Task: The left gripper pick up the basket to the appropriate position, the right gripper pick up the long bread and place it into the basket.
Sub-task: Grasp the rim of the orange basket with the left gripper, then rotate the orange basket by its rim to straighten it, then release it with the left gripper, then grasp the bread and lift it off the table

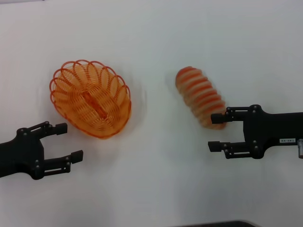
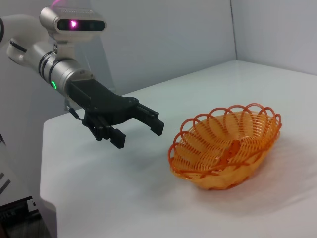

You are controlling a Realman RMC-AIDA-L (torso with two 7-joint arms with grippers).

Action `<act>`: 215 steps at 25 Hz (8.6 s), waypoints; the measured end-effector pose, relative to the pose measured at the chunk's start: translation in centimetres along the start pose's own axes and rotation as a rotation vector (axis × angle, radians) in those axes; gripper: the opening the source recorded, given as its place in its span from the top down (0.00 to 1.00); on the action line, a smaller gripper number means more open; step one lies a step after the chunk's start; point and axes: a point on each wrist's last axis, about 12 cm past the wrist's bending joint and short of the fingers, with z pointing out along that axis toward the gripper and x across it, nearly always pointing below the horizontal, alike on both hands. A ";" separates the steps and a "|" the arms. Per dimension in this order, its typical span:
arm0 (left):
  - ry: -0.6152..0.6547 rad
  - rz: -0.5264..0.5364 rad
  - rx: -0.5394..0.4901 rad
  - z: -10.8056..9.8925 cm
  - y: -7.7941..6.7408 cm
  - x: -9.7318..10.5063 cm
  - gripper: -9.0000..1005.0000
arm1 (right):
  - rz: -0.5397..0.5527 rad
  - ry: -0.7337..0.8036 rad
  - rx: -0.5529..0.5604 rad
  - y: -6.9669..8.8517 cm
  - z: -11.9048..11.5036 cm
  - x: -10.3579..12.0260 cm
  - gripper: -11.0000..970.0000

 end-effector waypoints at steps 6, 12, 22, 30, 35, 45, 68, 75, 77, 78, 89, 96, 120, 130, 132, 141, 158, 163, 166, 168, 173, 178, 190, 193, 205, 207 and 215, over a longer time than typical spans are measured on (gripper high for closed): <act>0.000 0.001 0.000 0.0 0.0 0.0 0.14 | -0.001 0.001 0.001 0.0 0.2 0.0 0.22; 0.000 0.000 -0.001 0.0 0.0 0.0 0.14 | -0.002 -0.001 0.003 -0.1 0.3 -0.1 0.22; -0.106 -0.113 -0.047 -0.2 1.2 -1.9 0.15 | 0.004 -0.005 0.011 -0.4 0.5 -0.5 0.22; -0.125 -0.319 -0.078 1.2 5.0 -7.2 0.16 | 0.012 -0.010 0.002 -1.1 1.2 -1.4 0.23; -0.063 -0.396 -0.186 2.0 7.5 -10.3 0.16 | 0.014 -0.012 -0.003 -1.5 1.5 -2.0 0.22; 0.319 -0.283 -0.342 6.3 10.2 -15.0 0.16 | 0.006 -0.013 -0.012 -1.9 1.8 -2.8 0.23; 0.703 0.015 -0.424 12.9 8.6 -15.6 0.27 | 0.008 -0.010 -0.009 -2.0 1.9 -2.8 0.22; 0.693 0.006 -0.448 13.0 8.7 -15.6 0.30 | 0.005 -0.012 -0.006 -2.1 1.8 -2.9 0.22; 0.696 0.005 -0.447 13.0 8.7 -15.5 0.38 | 0.004 -0.011 -0.005 -2.1 1.8 -2.9 0.22; 0.697 0.004 -0.446 13.0 8.7 -15.5 0.42 | 0.004 -0.011 -0.005 -2.1 1.8 -2.9 0.22; 0.681 -0.048 -0.458 12.8 8.6 -15.9 0.70 | 0.003 -0.011 -0.005 -2.1 1.8 -2.9 0.22; 0.675 -0.139 -0.450 12.2 8.2 -16.6 0.82 | 0.005 -0.022 0.010 -2.2 1.6 -3.0 0.23; 0.388 -0.757 -0.396 5.7 7.2 -14.0 0.90 | 0.054 -0.158 0.205 -4.2 1.2 -3.6 0.23; 0.312 -0.813 -0.398 6.1 7.0 -12.4 0.90 | 0.056 -0.231 0.260 -4.4 1.0 -3.4 0.23; 0.299 -0.816 -0.390 6.4 6.9 -12.1 0.90 | 0.062 -0.247 0.278 -4.5 1.0 -3.3 0.23; 0.241 -0.828 -0.397 7.1 6.6 -10.5 0.90 | 0.063 -0.275 0.316 -4.5 1.1 -2.7 0.23; 0.283 -0.800 -0.402 8.2 6.3 -9.2 0.82 | 0.062 -0.271 0.319 -4.6 1.8 -2.6 0.23; 0.277 -0.796 -0.390 8.3 6.2 -9.4 0.79 | 0.065 -0.268 0.327 -4.7 1.7 -2.5 0.22; 0.256 -0.804 -0.374 7.9 6.1 -9.4 0.76 | 0.066 -0.268 0.327 -4.7 1.7 -2.5 0.22; 0.250 -0.807 -0.371 7.7 6.1 -9.2 0.72 | 0.069 -0.268 0.327 -4.7 1.7 -2.4 0.22; 0.240 -0.799 -0.379 7.1 6.2 -8.9 0.61 | 0.072 -0.268 0.323 -4.7 1.8 -2.5 0.22; 0.137 -0.740 -0.354 5.8 6.5 -8.9 0.48 | 0.077 -0.277 0.323 -4.8 1.8 -2.7 0.22; -0.088 -0.207 -0.032 3.0 3.6 -8.4 0.37 | 0.395 -0.247 0.266 -6.0 0.3 -4.8 0.22; -0.096 -0.071 0.072 2.1 2.1 -8.0 0.35 | 0.483 -0.170 0.242 -6.2 -0.2 -6.0 0.22; 0.021 0.119 0.148 0.2 0.4 -6.1 0.27 | 0.808 0.171 0.238 -8.3 0.9 -10.5 0.11; 0.027 0.139 0.151 0.0 0.3 -5.8 0.24 | 0.851 0.233 0.260 -8.7 1.5 -11.4 0.07; 0.055 0.211 0.154 -0.2 0.0 -5.0 0.12 | 0.934 0.470 0.370 -9.6 3.9 -15.7 0.02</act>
